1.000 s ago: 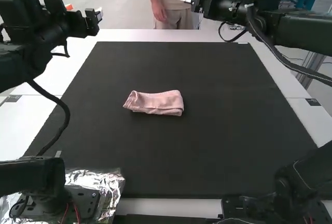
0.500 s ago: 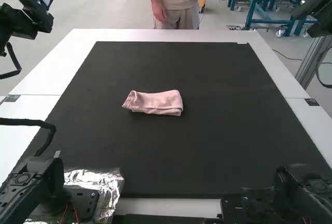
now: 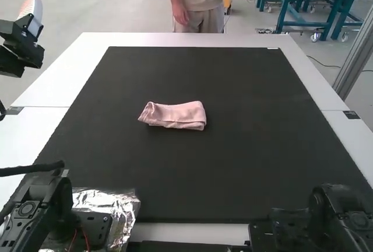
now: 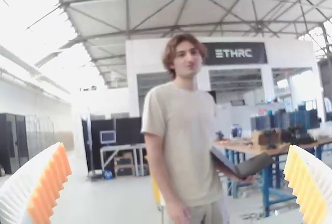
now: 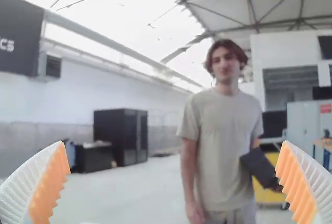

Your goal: Fold the towel.

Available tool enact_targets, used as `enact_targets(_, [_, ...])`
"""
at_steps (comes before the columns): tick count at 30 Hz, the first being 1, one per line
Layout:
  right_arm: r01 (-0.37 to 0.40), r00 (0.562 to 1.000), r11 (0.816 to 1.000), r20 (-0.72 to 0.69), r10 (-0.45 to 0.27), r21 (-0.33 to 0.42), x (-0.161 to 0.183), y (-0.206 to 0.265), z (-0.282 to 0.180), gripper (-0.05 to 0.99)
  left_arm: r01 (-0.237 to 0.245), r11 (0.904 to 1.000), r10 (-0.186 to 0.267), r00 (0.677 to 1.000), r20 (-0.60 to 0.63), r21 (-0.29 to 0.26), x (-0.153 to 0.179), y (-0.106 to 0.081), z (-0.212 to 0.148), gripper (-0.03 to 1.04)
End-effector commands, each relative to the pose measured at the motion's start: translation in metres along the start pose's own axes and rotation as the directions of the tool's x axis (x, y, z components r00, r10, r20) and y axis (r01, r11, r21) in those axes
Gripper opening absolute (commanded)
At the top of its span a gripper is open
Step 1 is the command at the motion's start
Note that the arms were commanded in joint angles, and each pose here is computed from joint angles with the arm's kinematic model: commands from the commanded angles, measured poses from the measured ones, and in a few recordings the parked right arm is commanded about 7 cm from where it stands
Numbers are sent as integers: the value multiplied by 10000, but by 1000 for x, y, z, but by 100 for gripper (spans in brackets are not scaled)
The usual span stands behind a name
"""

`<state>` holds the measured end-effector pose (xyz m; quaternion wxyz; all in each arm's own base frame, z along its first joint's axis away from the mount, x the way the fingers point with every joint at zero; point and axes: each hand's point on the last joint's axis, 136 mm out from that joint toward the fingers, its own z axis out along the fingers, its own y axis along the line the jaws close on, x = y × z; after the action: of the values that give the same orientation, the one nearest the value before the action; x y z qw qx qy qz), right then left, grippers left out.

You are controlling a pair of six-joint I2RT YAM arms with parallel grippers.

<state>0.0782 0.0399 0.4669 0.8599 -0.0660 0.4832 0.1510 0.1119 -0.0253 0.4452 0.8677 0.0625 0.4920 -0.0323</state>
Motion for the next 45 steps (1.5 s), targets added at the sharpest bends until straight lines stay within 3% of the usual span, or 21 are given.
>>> enact_targets(1, [1011, 9924, 9687, -911, -823, 2268, 51, -49, 8, 91, -374, 9990, 395, 9947, -948, 231, 50, -2, 8, 97])
enact_targets(2, [1182, 9900, 9575, -1059, -931, 2630, 67, -59, 11, 91, -476, 9985, 506, 9912, -1227, 270, 65, -1, 9, 97])
enact_targets(4, [1845, 9807, 9474, -1130, -1598, 2614, 95, -67, 19, 91, -429, 9975, 509, 9871, -1518, 557, 96, -5, 13, 97])
enact_targets(6, [1950, 9791, 9444, -1100, -1713, 2648, 126, -74, 23, 91, -330, 9947, 485, 9858, -1606, 978, 126, -11, 16, 97])
enact_targets(7, [1847, 9823, 9421, -824, -1681, 2797, 136, -78, 23, 91, -369, 9960, 499, 9854, -1631, 816, 139, -8, 16, 97])
enact_targets(9, [1839, 9825, 9298, -321, -1833, 3189, 151, -86, 19, 91, -677, 9960, 586, 9877, -1447, -590, 159, 17, 16, 97])
enact_targets(13, [2011, 9763, 9292, -1412, -1641, 3102, 210, -94, 11, 91, -685, 9930, 466, 9756, -2143, -961, 211, 23, 7, 97])
enact_targets(14, [2035, 9733, 9281, -1676, -1571, 3119, 224, -96, 8, 91, -804, 9885, 432, 9617, -2705, -1280, 231, 29, 1, 97])
enact_targets(15, [2061, 9694, 9279, -1941, -1503, 3108, 238, -98, 5, 91, -1218, 9834, 752, 9480, -3093, -1342, 244, 32, -3, 97])
enact_targets(16, [2134, 9589, 9278, -2472, -1389, 3061, 252, -99, 1, 91, -1350, 9795, 788, 9397, -3328, -1492, 253, 35, -6, 97])
enact_targets(17, [2220, 9360, 9284, -3319, -1173, 2979, 273, -101, -4, 91, -1469, 9727, 680, 9204, -3849, -1795, 266, 41, -13, 97])
enact_targets(19, [2415, 8980, 9253, -4287, -989, 2925, 296, -104, -14, 91, -1257, 9732, 244, 8891, -4571, -1926, 284, 42, -21, 97])
enact_targets(20, [2498, 8751, 9236, -4761, -867, 2909, 308, -106, -20, 91, -814, 9731, -311, 8803, -4733, -2154, 291, 42, -25, 97])
enact_targets(23, [2963, 7932, 9209, -6024, -894, 2534, 337, -107, -39, 91, 15, 9644, -1333, 8665, -4811, -2646, 299, 42, -29, 97])
enact_targets(24, [3041, 7870, 9246, -6073, -1081, 2294, 338, -105, -38, 91, 497, 9554, -1900, 8580, -4771, -2910, 302, 41, -31, 97])
enact_targets(25, [2995, 7866, 9279, -6079, -1084, 2221, 339, -103, -38, 91, 608, 9533, -2020, 8565, -4750, -2957, 302, 41, -31, 97])
enact_targets(45, [3006, 7879, 9277, -6058, -1106, 2216, 338, -103, -37, 91, 637, 9511, -2077, 8564, -4727, -3024, 302, 42, -31, 97])
